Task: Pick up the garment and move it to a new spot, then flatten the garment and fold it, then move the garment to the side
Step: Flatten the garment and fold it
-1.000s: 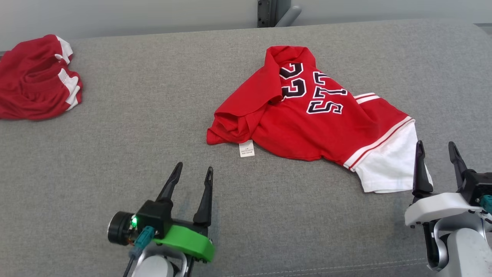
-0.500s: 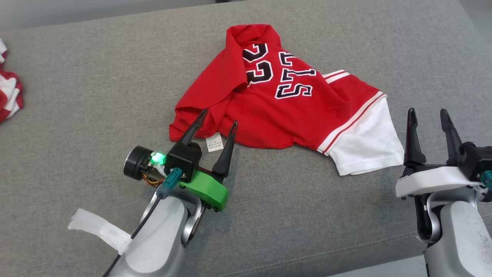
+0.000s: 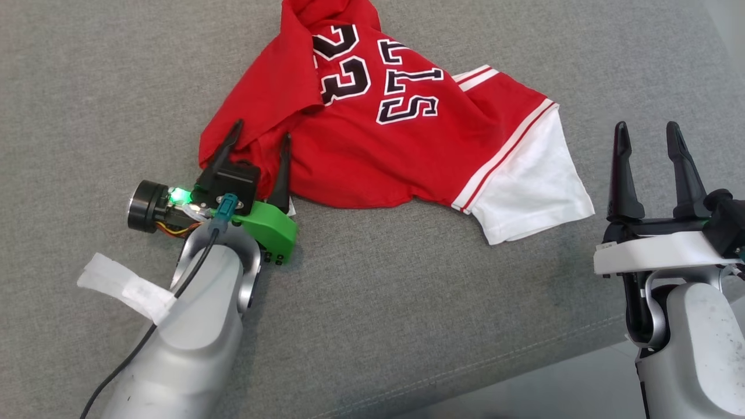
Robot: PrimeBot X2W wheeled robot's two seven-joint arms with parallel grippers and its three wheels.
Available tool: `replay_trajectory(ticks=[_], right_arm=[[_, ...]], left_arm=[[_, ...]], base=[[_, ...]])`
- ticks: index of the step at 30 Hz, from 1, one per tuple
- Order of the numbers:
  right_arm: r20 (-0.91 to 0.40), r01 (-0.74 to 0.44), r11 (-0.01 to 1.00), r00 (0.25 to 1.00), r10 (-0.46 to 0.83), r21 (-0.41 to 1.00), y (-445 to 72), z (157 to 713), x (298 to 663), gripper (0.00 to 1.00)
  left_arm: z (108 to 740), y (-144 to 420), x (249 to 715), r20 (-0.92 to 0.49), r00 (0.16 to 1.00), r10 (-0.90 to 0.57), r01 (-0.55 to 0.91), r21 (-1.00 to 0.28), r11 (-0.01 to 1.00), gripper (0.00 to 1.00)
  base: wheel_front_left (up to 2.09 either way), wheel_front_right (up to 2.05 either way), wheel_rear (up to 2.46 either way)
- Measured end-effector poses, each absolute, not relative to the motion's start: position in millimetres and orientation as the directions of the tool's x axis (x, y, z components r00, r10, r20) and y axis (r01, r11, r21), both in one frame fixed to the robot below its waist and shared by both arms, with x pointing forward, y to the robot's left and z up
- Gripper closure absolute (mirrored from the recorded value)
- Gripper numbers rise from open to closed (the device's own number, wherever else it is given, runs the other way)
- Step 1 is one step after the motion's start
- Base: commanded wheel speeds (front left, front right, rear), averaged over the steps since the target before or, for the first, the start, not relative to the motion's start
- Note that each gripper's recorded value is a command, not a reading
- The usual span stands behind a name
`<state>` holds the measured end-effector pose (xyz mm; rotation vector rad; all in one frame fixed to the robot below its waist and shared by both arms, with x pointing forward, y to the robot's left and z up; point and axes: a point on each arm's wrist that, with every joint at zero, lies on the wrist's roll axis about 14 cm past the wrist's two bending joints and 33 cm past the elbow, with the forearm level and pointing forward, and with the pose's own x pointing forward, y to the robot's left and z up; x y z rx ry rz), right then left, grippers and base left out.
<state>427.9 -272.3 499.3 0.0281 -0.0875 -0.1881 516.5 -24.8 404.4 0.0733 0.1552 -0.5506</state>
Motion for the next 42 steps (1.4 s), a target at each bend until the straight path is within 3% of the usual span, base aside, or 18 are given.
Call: replay_trajectory(ticks=[3, 4, 5, 6, 8, 18, 25, 27, 28, 29, 37, 42], right_arm=[[0.082, 0.191, 0.981, 0.978, -0.193, 0.033, -274.3, 497.8, 428.6, 0.0], [0.083, 0.191, 0.981, 0.978, -0.193, 0.034, -274.2, 497.7, 429.2, 0.0], [0.084, 0.191, 0.981, 0.978, -0.193, 0.035, -274.2, 497.9, 429.8, 0.0], [0.087, 0.189, 0.981, 0.978, -0.192, 0.037, -273.7, 498.3, 430.7, 0.0], [0.092, 0.184, 0.982, 0.978, -0.187, 0.041, -271.9, 499.2, 432.7, 0.0], [0.099, 0.165, 0.985, 0.981, -0.169, 0.05, -265.3, 499.4, 438.6, 0.0], [0.107, 0.165, 0.985, 0.98, -0.169, 0.049, -266.7, 502.0, 439.9, 0.0], [0.1, 0.175, 0.984, 0.979, -0.179, 0.046, -270.2, 500.2, 437.7, 0.0], [0.097, 0.181, 0.982, 0.978, -0.184, 0.044, -272.3, 499.4, 436.5, 0.0], [0.093, 0.188, 0.981, 0.977, -0.191, 0.044, -274.7, 498.6, 435.3, 0.0], [0.066, 0.248, 0.969, 0.966, -0.249, 0.023, -294.8, 489.9, 427.8, 0.0], [0.07, 0.238, 0.971, 0.969, -0.239, 0.026, -290.9, 489.6, 431.1, 0.0]], left_arm=[[385.5, -18.8, 516.6, -0.22, 0.844, -0.489, 0.503, 0.008, 0.864, 0.0], [381.8, -17.0, 516.1, -0.232, 0.844, -0.484, 0.498, 0.004, 0.867, 0.13], [381.0, -15.6, 516.8, -0.235, 0.845, -0.48, 0.494, 0.003, 0.869, 0.53], [382.3, -14.3, 518.7, -0.232, 0.849, -0.475, 0.488, 0.001, 0.873, 0.62], [387.6, -10.6, 522.7, -0.217, 0.861, -0.461, 0.471, -0.002, 0.882, 1.0], [442.4, -1.4, 548.0, -0.039, 0.908, -0.416, 0.415, -0.037, 0.909, 1.0], [459.5, 2.6, 586.5, 0.003, 0.903, -0.43, 0.43, 0.051, 0.902, 1.0], [454.4, 4.3, 598.2, -0.021, 0.903, -0.43, 0.43, 0.074, 0.9, 0.73], [449.9, 4.1, 602.8, -0.04, 0.9, -0.433, 0.435, 0.085, 0.896, 0.29], [444.9, 4.1, 606.8, -0.058, 0.9, -0.431, 0.435, 0.087, 0.896, 0.0], [424.9, 5.5, 623.6, -0.099, 0.907, -0.409, 0.416, 0.055, 0.908, 0.0], [438.2, 16.9, 616.2, -0.047, 0.92, -0.389, 0.39, 0.005, 0.921, 0.0]], base=[[0.0, 0.0, 0.0], [0.0, 0.0, 0.0], [0.0, 0.0, 0.0], [0.0, 0.0, 0.0], [0.0, 0.0, 0.0], [0.0, 0.0, 0.0], [0.0, 0.0, 0.0], [0.0, 0.0, 0.0], [0.0, 0.0, 0.0], [0.0, 0.0, 0.0], [0.0, 0.0, 0.0], [0.0, 0.0, 0.0]])
